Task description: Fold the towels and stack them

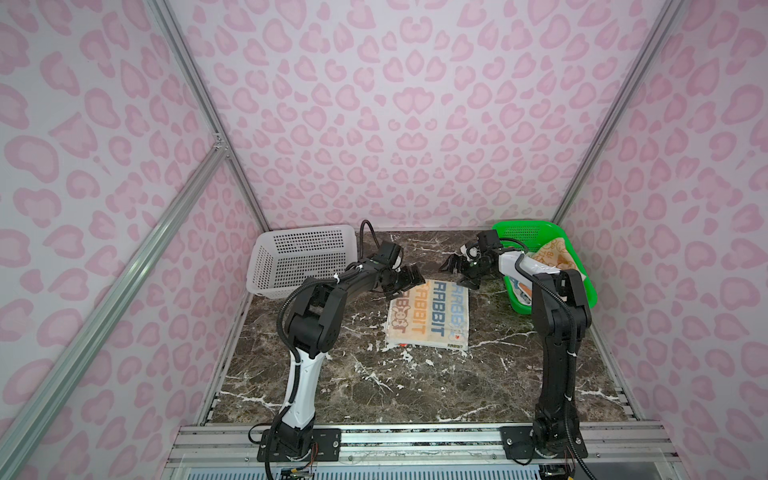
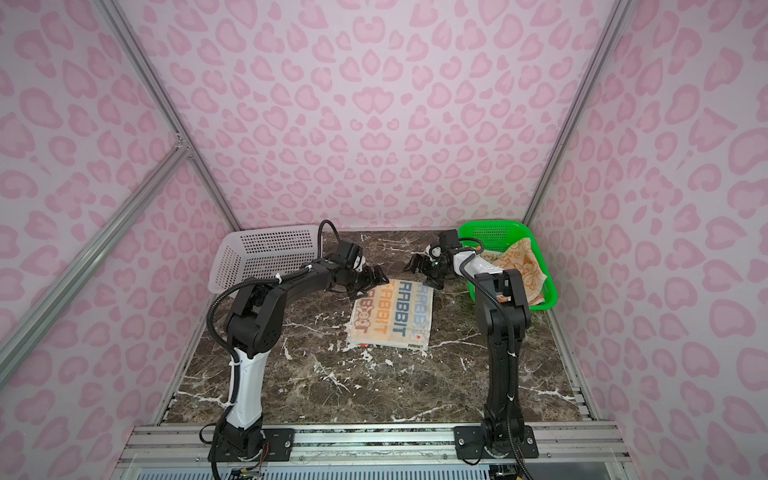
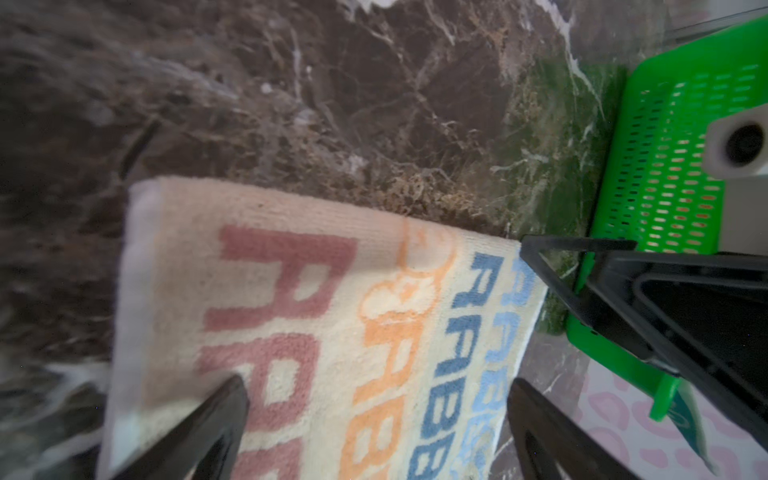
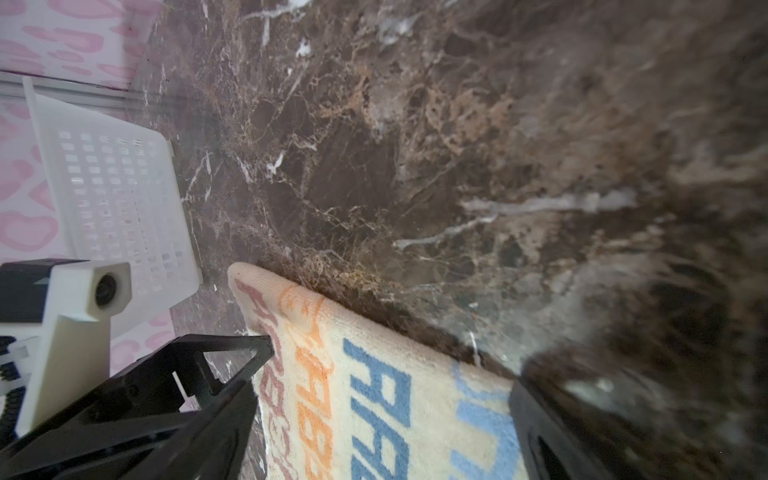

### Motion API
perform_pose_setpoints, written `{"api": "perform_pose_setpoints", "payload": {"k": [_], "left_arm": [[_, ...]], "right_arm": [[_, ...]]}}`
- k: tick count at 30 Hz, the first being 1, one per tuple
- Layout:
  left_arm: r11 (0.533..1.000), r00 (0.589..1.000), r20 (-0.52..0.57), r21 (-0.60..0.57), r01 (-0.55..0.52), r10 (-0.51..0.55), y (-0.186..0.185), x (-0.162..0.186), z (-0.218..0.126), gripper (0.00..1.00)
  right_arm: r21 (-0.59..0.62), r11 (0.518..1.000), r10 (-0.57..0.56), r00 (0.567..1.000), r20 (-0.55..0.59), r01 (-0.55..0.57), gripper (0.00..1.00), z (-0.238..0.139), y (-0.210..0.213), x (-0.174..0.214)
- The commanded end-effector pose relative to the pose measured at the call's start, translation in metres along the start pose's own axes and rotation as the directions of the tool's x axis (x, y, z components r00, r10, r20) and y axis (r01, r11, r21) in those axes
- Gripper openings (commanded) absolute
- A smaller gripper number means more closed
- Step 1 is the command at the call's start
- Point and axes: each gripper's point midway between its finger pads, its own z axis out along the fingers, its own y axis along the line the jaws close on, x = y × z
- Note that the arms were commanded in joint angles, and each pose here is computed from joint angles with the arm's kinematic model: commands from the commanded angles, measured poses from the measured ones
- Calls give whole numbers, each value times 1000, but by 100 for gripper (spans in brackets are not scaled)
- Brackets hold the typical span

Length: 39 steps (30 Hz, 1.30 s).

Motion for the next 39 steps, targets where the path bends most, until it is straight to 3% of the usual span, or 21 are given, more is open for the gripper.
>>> {"api": "perform_pose_setpoints", "payload": {"k": [1, 7, 11, 19, 28, 37, 39], "left_arm": [[997, 1000, -20, -74, 11, -12, 22, 22, -1, 98], [994, 1000, -28, -112, 5, -8, 34, 53, -15, 98], [991, 997, 24, -119, -65, 68, 18, 41, -39, 98], [969, 976, 74, -154, -191, 204, -6, 8, -65, 98], [960, 972, 57, -180, -215, 228, 10, 8, -66, 98], [961, 977, 33, -191, -201, 211, 23, 14, -60, 98], [961, 977, 28, -191, -200, 209, 25, 14, -59, 98]], "right_arm": [[61, 998, 1, 999, -50, 2, 98, 9, -15, 14], [80, 992, -87, 993, -75, 93, 98, -2, 14, 26], [145, 975, -169, 986, -14, 169, 98, -34, 31, 18], [404, 866, -273, 956, -109, 294, 97, -47, -17, 16], [478, 799, -317, 931, -180, 365, 68, -33, -44, 9], [462, 796, -316, 919, -236, 392, 43, -12, -52, 17], [460, 794, -317, 916, -246, 399, 41, -7, -53, 20]]}}
